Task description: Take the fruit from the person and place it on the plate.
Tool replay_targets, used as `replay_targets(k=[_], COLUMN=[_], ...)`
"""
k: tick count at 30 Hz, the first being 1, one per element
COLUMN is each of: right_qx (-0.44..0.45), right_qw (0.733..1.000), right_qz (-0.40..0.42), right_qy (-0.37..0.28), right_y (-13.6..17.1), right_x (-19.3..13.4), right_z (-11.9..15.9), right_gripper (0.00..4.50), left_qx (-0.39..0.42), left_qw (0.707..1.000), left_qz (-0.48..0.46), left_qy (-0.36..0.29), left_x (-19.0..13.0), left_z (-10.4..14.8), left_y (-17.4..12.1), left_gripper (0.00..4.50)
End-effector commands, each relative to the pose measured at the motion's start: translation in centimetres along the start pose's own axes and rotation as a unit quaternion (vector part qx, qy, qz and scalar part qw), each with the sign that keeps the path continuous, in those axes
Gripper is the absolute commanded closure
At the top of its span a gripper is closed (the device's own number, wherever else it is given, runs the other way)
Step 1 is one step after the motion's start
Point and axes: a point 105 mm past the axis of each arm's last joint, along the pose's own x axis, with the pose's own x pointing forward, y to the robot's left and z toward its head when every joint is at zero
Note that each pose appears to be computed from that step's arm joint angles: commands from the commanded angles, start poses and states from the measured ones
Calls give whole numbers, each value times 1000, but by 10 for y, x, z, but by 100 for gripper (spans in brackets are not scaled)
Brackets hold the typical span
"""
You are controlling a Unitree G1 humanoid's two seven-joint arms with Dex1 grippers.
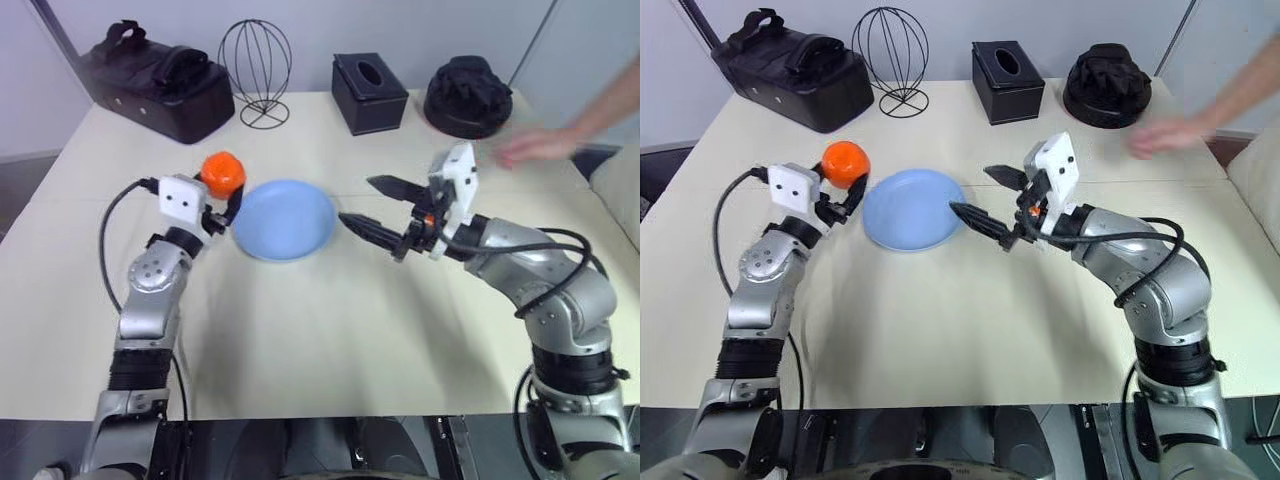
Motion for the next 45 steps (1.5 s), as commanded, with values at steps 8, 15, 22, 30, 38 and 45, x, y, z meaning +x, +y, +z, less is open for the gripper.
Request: replay_targets(k=[8,15,22,30,38,45], right_qx=[-34,-38,-34,-34,-33,-47], right_qw=[999,999,999,999,999,999], right_qz=[-8,-17,-22,-23,-13,-6], right_qy=[16,5,1,-4,2,20], right_y=[4,5,7,6,5,-4], right_x=[-13,-13,-13,-11,-10,-18], right_z=[-2,2,1,2,1,-2], right_gripper=[0,0,0,0,0,0], left_qx=[-116,-143,-102,-99,-119,-95], left_qw=[987,978,979,977,977,981], left_qz=[-86,-94,-88,-89,-138,-128], left_qy=[70,121,156,165,109,115], left_x=[37,38,31,22,11,-30], left_z=[-4,-6,-10,-11,35,56], left_y=[-37,-43,-41,-41,-56,-42], left_gripper=[176,176,126,4,4,4])
